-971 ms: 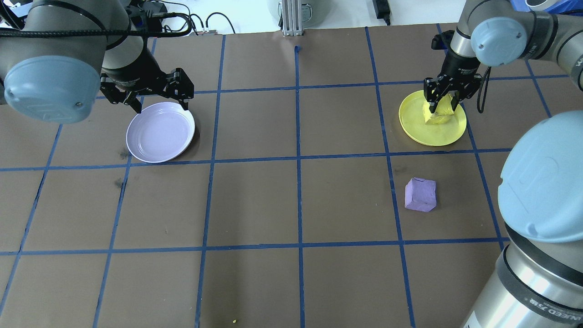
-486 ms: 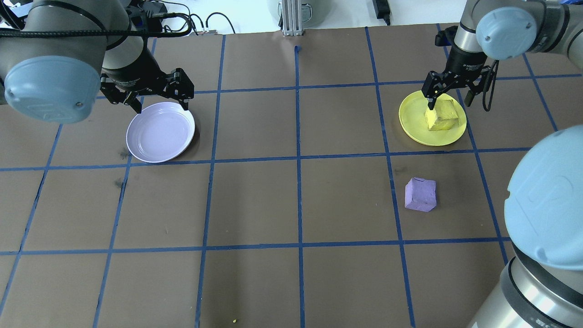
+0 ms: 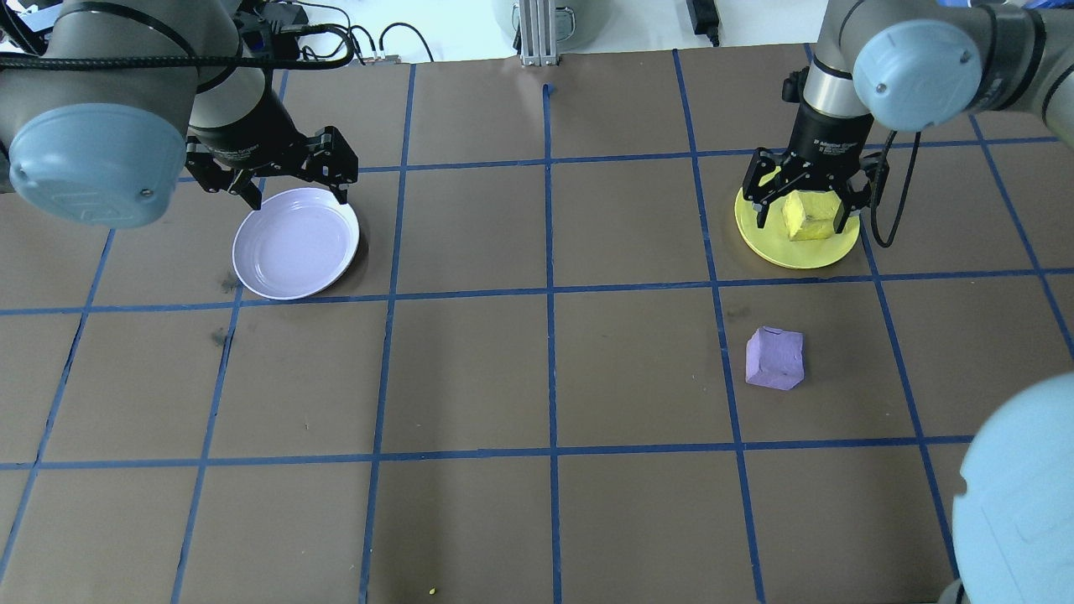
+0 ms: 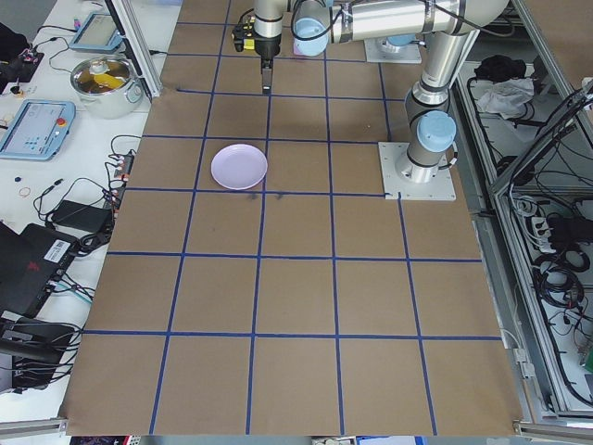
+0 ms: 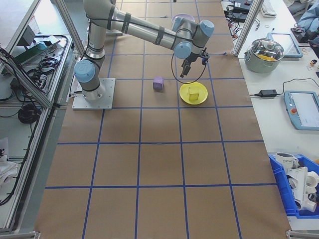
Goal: Sort blocks by color into plates
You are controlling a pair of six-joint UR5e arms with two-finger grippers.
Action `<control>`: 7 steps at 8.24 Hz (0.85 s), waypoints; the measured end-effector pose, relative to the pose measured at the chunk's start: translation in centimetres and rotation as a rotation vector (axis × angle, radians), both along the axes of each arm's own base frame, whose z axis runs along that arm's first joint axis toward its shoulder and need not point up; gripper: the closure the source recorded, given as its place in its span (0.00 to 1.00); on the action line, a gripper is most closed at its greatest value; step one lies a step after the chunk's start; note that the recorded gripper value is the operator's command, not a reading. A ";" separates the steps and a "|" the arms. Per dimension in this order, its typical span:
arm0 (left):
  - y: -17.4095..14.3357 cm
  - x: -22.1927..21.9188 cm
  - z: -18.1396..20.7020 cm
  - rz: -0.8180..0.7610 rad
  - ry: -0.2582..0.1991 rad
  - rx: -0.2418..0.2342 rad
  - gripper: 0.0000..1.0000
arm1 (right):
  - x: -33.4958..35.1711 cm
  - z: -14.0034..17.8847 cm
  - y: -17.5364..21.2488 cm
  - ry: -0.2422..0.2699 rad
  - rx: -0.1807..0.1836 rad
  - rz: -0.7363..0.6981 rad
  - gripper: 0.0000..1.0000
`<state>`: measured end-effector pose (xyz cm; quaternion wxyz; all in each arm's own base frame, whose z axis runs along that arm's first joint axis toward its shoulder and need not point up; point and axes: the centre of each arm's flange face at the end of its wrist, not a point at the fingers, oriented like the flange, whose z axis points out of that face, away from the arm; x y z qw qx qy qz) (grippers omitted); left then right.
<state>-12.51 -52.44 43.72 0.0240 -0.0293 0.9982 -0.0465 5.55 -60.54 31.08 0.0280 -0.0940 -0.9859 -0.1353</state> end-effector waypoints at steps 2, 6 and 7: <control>0.0 0.0 0.0 0.000 -0.001 -0.001 0.00 | 1.1 -2.3 5.6 -0.001 -0.048 -0.040 0.00; -0.1 0.0 0.1 0.000 -0.001 -0.012 0.00 | 1.8 -8.7 11.7 0.005 -0.102 -0.056 0.00; -0.1 0.0 0.1 0.000 -0.001 -0.012 0.00 | 1.9 -9.3 12.2 0.004 -0.089 -0.056 0.00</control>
